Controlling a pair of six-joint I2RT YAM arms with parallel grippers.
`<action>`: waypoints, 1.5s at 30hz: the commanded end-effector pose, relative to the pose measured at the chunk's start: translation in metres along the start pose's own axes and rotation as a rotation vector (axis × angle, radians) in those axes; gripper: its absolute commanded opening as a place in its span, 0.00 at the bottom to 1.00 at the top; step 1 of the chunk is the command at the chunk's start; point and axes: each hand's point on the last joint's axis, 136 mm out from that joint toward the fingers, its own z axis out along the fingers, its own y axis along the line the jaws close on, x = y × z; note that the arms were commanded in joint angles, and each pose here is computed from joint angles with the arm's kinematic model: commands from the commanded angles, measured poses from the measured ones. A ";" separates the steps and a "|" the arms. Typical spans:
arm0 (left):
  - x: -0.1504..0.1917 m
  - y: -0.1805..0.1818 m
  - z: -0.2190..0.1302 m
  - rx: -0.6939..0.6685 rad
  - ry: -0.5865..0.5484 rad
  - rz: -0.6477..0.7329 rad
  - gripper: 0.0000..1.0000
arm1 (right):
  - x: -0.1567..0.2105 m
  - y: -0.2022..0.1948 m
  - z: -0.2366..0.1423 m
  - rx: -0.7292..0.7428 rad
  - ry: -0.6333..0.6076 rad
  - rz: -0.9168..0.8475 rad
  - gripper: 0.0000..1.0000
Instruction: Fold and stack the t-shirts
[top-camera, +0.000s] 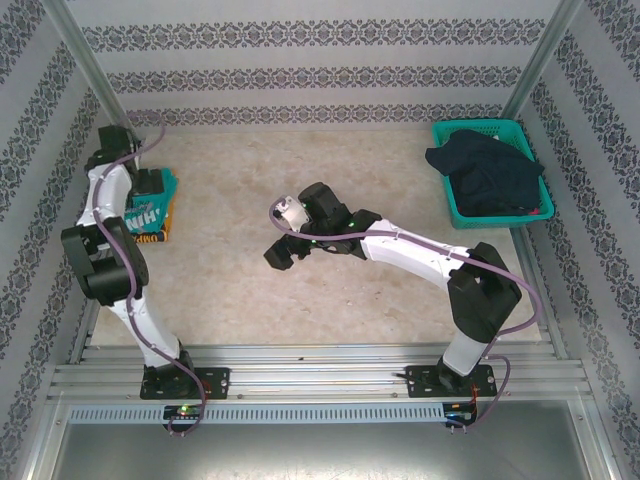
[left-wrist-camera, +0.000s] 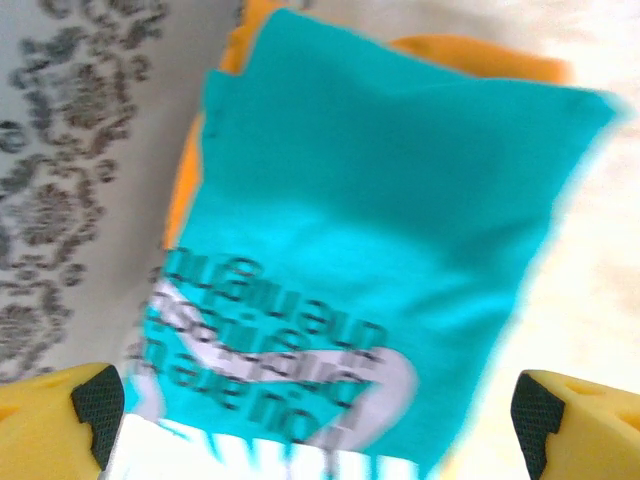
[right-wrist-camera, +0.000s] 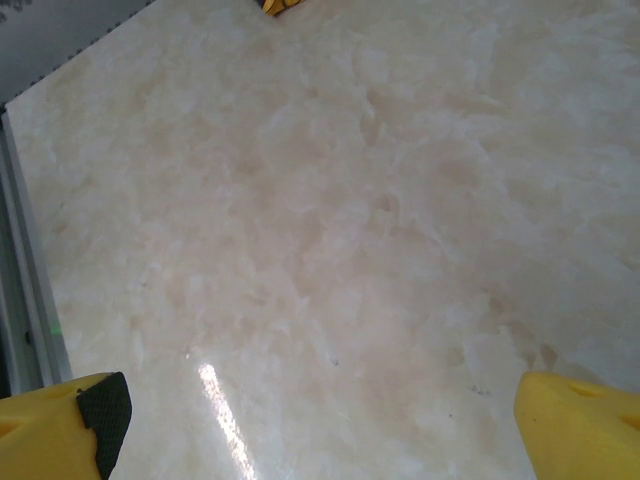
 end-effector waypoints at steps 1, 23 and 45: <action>-0.009 -0.046 -0.027 0.112 -0.120 -0.040 1.00 | -0.014 -0.017 -0.014 0.083 -0.101 0.052 0.98; 0.129 -0.107 -0.077 0.289 -0.543 -0.041 1.00 | 0.129 -0.228 -0.240 1.013 -0.507 0.402 0.98; 0.112 -0.138 -0.021 0.348 -0.688 0.013 1.00 | 0.164 -0.301 -0.218 1.003 -0.496 0.337 0.98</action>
